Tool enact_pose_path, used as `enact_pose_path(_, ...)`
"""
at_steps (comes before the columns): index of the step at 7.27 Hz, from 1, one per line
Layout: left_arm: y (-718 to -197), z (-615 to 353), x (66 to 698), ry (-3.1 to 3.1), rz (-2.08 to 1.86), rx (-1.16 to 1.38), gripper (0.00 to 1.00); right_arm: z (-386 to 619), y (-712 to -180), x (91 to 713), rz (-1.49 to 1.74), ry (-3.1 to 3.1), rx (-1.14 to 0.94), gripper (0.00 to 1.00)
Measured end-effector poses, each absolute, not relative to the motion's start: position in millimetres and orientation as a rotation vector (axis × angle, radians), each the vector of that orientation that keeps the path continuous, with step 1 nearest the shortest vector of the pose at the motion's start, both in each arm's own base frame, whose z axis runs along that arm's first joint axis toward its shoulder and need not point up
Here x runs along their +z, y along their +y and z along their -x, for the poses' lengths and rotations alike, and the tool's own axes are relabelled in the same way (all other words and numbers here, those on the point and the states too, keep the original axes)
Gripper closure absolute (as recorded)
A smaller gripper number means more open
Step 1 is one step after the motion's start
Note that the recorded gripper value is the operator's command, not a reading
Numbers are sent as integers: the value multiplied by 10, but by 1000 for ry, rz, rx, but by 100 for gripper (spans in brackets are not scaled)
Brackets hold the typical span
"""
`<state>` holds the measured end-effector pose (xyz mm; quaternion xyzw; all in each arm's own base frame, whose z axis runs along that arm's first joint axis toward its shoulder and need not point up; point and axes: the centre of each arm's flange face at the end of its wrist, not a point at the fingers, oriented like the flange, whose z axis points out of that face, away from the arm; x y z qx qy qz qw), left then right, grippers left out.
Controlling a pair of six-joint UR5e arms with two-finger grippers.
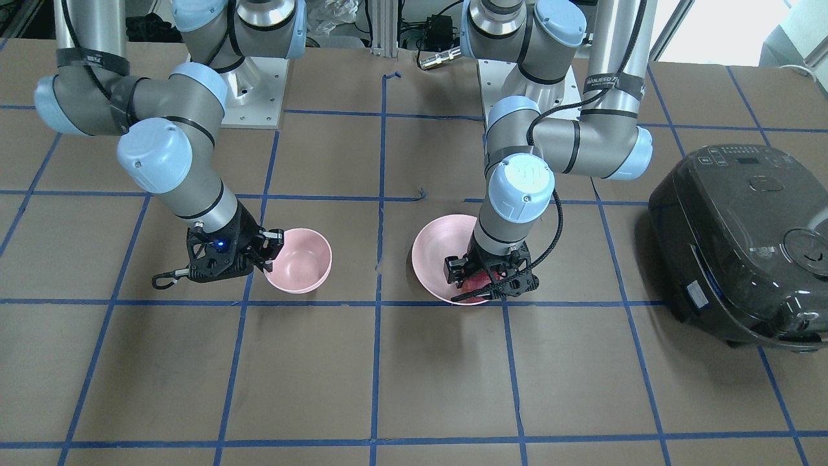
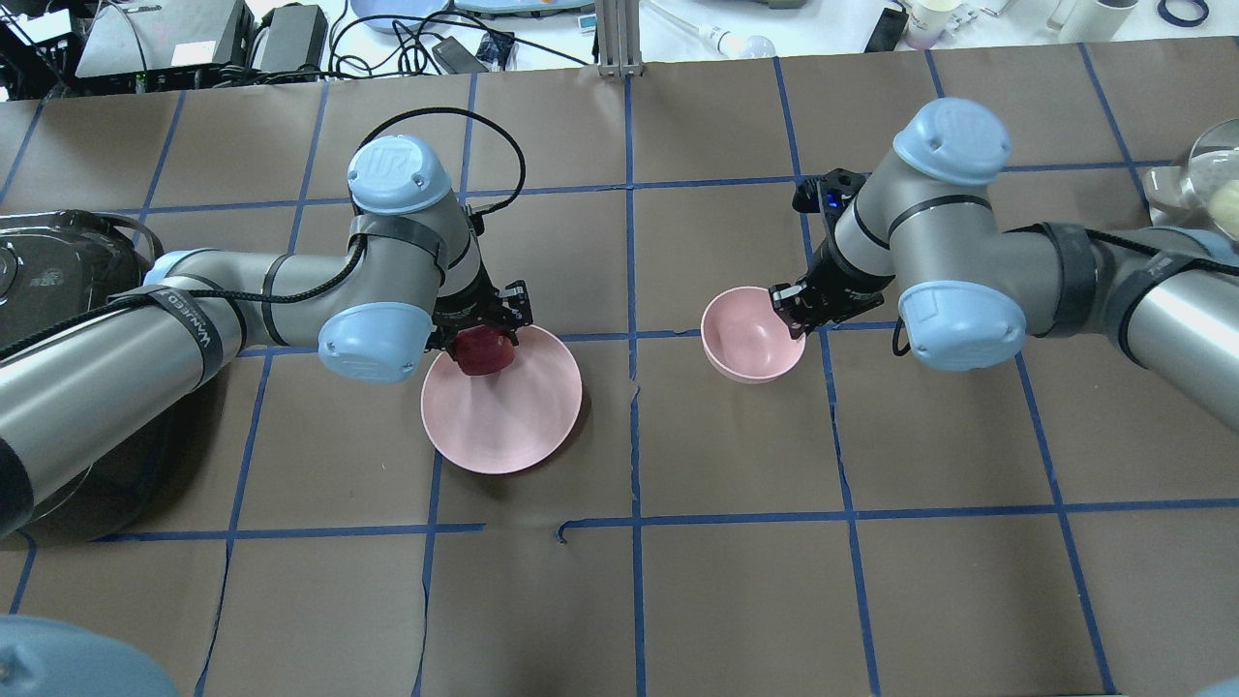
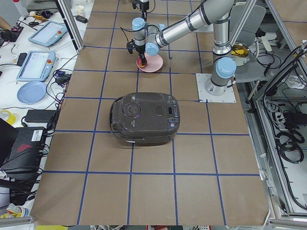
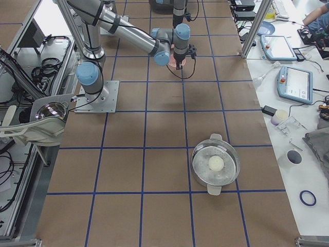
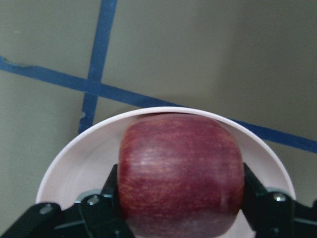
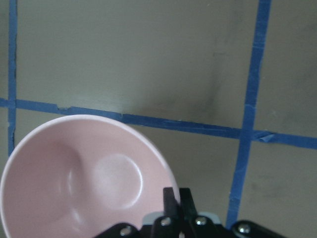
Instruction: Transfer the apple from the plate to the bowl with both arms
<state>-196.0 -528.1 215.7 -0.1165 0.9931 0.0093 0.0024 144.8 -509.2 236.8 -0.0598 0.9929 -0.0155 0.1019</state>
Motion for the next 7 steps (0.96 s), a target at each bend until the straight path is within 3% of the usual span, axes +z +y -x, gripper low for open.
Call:
enact_pose_path(1,-5276,1963,2258,3121,318,-3,97,-1474,-5009,2269,176,2918,-70,73)
enact_pose_path(2,-5290,1954,2372,3127,286,-38,97,-1479,-4967,2219,176,2916,-79,71)
enact_pose_path(4,-5318,1937,2646,3147,221,-107,97,-1474,-4935,2202,174,2923,-78,34)
enact_pose_path(5,-5327,1955,2784,3164,181,-141,97,-1472,-4926,2211,171,2925,-75,4)
enact_pose_path(7,-5352,2101,3010,3218,166,-174,100,-1465,-4975,2308,147,2929,-98,0)
